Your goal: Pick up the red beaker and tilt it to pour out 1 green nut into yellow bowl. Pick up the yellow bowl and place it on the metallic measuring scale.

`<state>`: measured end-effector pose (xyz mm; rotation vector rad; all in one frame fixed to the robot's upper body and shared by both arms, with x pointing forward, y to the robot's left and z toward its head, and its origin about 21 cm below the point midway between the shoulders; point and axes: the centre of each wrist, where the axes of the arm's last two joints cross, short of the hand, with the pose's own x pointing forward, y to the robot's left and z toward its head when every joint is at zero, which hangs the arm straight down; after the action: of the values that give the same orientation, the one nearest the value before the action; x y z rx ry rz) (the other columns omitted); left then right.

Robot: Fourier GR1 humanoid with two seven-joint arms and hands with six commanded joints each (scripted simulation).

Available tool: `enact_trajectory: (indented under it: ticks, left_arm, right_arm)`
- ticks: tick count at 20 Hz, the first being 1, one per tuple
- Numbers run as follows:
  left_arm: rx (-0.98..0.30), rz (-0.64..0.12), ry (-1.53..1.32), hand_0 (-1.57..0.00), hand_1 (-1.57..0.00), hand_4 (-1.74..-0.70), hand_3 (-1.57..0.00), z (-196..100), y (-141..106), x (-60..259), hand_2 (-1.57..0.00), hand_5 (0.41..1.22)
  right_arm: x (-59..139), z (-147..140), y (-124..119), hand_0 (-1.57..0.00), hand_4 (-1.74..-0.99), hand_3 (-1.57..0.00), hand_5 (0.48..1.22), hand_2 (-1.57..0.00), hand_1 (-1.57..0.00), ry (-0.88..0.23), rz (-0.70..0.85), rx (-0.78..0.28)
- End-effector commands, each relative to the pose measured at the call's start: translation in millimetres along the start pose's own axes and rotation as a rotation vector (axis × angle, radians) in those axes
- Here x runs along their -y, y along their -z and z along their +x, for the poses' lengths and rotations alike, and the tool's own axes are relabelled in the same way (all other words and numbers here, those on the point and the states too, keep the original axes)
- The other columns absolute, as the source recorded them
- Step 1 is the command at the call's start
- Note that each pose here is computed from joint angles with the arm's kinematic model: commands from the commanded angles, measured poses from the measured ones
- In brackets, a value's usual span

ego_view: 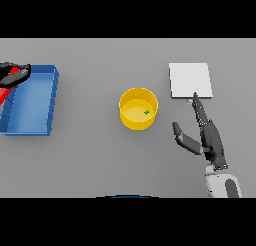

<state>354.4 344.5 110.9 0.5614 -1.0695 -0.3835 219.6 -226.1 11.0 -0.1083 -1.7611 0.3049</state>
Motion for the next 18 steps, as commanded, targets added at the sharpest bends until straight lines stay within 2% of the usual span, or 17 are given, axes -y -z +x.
enact_trajectory:
  ticks: [1,5,9,10,11,13,16,18]
  left_arm:
    - [-0.013,-0.017,0.039,-0.48,-0.44,-0.92,-0.43,0,-1,2,-0.42,0.651]
    - [-0.059,-0.003,0.14,-0.2,-0.18,-0.81,-0.18,0,4,3,-0.17,0.627]
    - [0.092,0.023,0.137,-0.08,-0.07,-0.78,-0.07,5,5,5,-0.07,0.631]
    - [0.114,0.025,0.116,-0.06,-0.06,-0.78,-0.06,3,4,6,-0.06,0.633]
    - [0.085,0.026,0.103,-0.05,-0.05,-0.78,-0.05,4,3,9,-0.04,0.635]
    - [0.084,0.024,0.07,-0.03,-0.03,-0.79,-0.03,4,2,9,-0.03,0.652]
    - [0.091,0.017,0.048,-0.02,-0.01,-0.8,-0.01,3,-1,14,-0.01,0.666]
    - [0.081,0.012,0.041,-0.01,-0.01,-0.8,-0.01,4,0,16,-0.01,0.678]
  right_arm:
    - [-1.3,-3,0,0.0,-1.155,0.0,0.67,0.0,0.0,0.004,0.005,-0.015]
    - [1.2,0,1,0.0,-1.157,0.0,0.665,0.0,0.0,-0.034,-0.003,-0.006]
    - [-2.5,-1,4,0.0,-1.144,0.0,0.644,0.0,0.0,-0.046,-0.004,-0.027]
    - [-4.8,1,9,0.0,-1.131,0.0,0.631,0.0,0.0,-0.099,-0.01,-0.062]
    - [-7.1,3,11,0.0,-1.115,0.0,0.638,0.0,0.0,-0.117,0.019,-0.048]
    - [2.8,7,19,0.0,-1.08,0.0,0.662,0.0,0.0,-0.184,0.111,0.001]
    - [13.9,20,38,0.0,-1.122,0.0,0.649,0.0,0.0,-0.413,0.261,0.028]
    - [8.5,28,53,0.0,-1.132,0.0,0.631,0.0,0.0,-0.555,0.347,0.058]
